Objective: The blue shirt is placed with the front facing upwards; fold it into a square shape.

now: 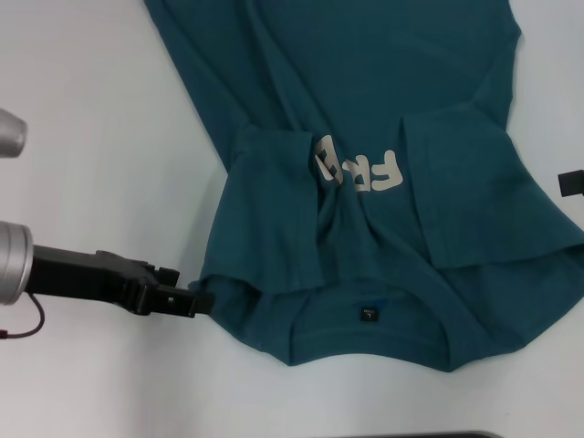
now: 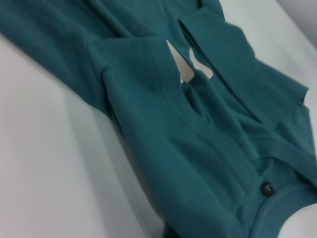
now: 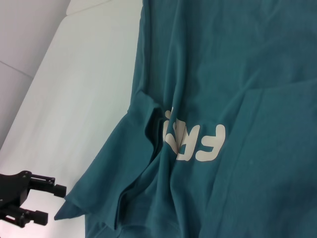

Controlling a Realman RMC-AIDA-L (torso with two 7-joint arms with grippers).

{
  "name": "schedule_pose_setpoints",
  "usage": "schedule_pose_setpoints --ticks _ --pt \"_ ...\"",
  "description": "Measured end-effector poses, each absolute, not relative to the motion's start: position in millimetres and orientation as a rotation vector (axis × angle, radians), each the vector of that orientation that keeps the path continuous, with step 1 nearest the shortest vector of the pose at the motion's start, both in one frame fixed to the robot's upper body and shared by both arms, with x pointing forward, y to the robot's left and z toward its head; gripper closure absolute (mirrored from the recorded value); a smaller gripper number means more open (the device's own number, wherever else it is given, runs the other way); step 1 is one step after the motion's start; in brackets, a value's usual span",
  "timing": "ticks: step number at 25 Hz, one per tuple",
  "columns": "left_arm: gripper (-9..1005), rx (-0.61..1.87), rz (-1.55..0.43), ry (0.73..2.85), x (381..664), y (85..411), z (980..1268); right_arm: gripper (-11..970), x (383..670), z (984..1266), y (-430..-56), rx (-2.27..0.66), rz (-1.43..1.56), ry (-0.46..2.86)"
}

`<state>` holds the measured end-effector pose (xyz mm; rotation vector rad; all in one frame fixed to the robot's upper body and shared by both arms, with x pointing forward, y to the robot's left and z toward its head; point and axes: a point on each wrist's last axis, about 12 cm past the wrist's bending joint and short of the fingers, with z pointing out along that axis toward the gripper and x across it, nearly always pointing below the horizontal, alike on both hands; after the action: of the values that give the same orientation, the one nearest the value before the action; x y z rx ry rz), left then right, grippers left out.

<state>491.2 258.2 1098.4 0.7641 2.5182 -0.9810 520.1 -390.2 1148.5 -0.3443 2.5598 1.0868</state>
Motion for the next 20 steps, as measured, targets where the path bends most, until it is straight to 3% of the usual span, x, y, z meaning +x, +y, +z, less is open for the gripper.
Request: schedule_pose_setpoints --ticks 20 --pt "265 0.875 -0.907 2.492 509 229 1086 78 522 1145 -391 -0.339 1.085 2.557"
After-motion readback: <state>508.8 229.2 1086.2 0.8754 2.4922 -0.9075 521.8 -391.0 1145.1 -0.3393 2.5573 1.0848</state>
